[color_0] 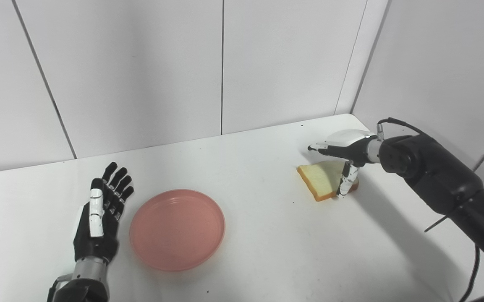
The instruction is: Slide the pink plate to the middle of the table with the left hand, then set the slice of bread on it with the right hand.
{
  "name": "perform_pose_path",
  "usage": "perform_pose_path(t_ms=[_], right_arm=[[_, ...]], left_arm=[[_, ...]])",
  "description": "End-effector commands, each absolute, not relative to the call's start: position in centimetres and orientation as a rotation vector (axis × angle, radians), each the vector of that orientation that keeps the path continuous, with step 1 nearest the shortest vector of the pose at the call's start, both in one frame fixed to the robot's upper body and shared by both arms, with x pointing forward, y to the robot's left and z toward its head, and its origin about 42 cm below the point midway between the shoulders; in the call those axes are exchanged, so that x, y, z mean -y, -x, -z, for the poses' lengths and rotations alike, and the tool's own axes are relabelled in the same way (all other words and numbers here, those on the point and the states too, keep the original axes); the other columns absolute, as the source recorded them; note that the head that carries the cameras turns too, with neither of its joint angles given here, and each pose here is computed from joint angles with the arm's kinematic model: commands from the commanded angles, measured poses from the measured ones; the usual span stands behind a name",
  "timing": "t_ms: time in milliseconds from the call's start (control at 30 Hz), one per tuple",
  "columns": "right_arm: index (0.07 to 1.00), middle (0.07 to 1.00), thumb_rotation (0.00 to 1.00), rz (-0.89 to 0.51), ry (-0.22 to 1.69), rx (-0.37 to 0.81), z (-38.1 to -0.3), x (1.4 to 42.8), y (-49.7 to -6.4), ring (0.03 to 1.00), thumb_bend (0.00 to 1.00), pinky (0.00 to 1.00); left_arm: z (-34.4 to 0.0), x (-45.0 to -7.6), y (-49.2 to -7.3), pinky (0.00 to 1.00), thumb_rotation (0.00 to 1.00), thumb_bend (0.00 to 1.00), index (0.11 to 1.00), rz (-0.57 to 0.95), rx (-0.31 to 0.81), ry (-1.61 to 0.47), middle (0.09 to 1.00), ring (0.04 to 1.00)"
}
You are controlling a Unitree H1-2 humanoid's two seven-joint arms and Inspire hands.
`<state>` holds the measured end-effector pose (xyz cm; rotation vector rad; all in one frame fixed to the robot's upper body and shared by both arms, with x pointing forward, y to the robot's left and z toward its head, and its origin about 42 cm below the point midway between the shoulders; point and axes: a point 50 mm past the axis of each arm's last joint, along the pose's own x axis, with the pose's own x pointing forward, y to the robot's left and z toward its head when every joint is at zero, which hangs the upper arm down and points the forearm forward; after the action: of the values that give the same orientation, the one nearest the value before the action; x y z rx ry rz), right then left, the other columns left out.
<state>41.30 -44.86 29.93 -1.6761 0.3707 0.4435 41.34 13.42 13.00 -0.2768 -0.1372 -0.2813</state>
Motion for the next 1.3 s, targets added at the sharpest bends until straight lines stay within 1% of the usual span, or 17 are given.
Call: perform_pose_path(t_ms=[0,133,300,433,600,800,867,900,933,967,1000,1033,1100,1133,1167,1200,1267], right_arm=[[1.0,1.0,0.23,-0.398,1.737,-0.283,-32.6,44.8,-41.9,1.0,0.98,1.0],[1.0,1.0,0.21,-0.404,1.731,-0.289,-32.1,44.6,-42.0,1.0,0.97,1.0],[1.0,1.0,0.17,-0.401,1.695,-0.324,-31.2,44.6,-42.1,1.0,0.96,1.0],[0.993,1.0,0.17,-0.406,1.69,-0.33,-30.6,44.8,-42.3,1.0,0.96,1.0],[0.991,0.995,0.2,-0.41,1.706,-0.322,-29.9,44.7,-42.3,1.0,0.96,1.0],[0.984,0.979,0.2,-0.411,1.729,-0.323,-29.0,44.8,-42.5,0.987,0.95,1.0],[0.973,0.972,0.15,-0.404,1.72,-0.323,-28.7,44.9,-42.7,0.968,0.92,1.0],[0.954,0.958,0.13,-0.4,1.711,-0.322,-28.6,45.0,-42.7,0.95,0.91,0.94],[0.932,0.94,0.1,-0.387,1.696,-0.316,-28.5,45.1,-42.8,0.92,0.9,0.84],[0.917,0.927,0.09,-0.377,1.685,-0.311,-28.4,45.2,-42.8,0.899,0.89,0.77],[0.907,0.919,0.08,-0.368,1.679,-0.307,-28.3,45.2,-42.8,0.886,0.87,0.73],[0.875,0.897,0.05,-0.355,1.666,-0.292,-28.3,45.3,-42.9,0.857,0.86,0.69],[0.845,0.877,0.03,-0.334,1.644,-0.262,-28.2,45.5,-42.9,0.832,0.84,0.67],[0.822,0.85,0.02,-0.325,1.633,-0.25,-28.2,45.6,-42.8,0.791,0.82,0.65],[0.797,0.802,0.01,-0.32,1.623,-0.234,-28.2,45.7,-42.8,0.727,0.79,0.61],[0.775,0.762,0.01,-0.315,1.608,-0.22,-28.2,45.7,-42.7,0.686,0.78,0.59],[0.696,0.653,0.0,-0.309,1.583,-0.194,-28.2,45.8,-42.7,0.572,0.74,0.51]], left_arm=[[-13.1,-13.8,-41.2,0.92,0.96,0.68,0.903,0.28,0.154,0.278,0.917,0.923],[-13.1,-13.9,-41.1,0.92,0.96,0.68,0.898,0.279,0.153,0.278,0.912,0.923],[-13.2,-13.8,-41.1,0.91,0.96,0.68,0.895,0.278,0.153,0.277,0.91,0.923],[-13.3,-13.8,-41.0,0.92,0.96,0.68,0.894,0.279,0.153,0.277,0.912,0.924],[-13.3,-13.8,-41.0,0.92,0.95,0.68,0.895,0.28,0.154,0.281,0.914,0.925],[-13.4,-13.8,-40.9,0.91,0.95,0.68,0.893,0.281,0.153,0.284,0.914,0.926],[-13.4,-13.8,-40.9,0.91,0.95,0.68,0.894,0.282,0.153,0.287,0.913,0.926],[-13.5,-13.8,-40.9,0.91,0.95,0.68,0.894,0.282,0.153,0.288,0.914,0.926],[-13.5,-13.7,-40.8,0.92,0.95,0.68,0.894,0.283,0.153,0.289,0.915,0.926],[-13.5,-13.7,-40.8,0.92,0.95,0.68,0.895,0.284,0.152,0.289,0.915,0.925],[-13.5,-13.7,-40.8,0.92,0.95,0.68,0.895,0.284,0.152,0.29,0.915,0.925],[-13.5,-13.7,-40.8,0.93,0.95,0.68,0.895,0.284,0.151,0.289,0.915,0.928],[-13.4,-13.7,-40.8,0.93,0.95,0.68,0.895,0.284,0.151,0.287,0.915,0.928],[-13.4,-13.8,-40.8,0.93,0.95,0.68,0.895,0.284,0.151,0.286,0.915,0.929],[-13.4,-13.8,-40.8,0.93,0.95,0.68,0.896,0.283,0.152,0.286,0.915,0.929],[-13.4,-13.8,-40.8,0.93,0.95,0.68,0.895,0.283,0.153,0.285,0.914,0.928],[-13.5,-13.7,-40.8,0.92,0.95,0.68,0.895,0.284,0.153,0.286,0.914,0.924]])
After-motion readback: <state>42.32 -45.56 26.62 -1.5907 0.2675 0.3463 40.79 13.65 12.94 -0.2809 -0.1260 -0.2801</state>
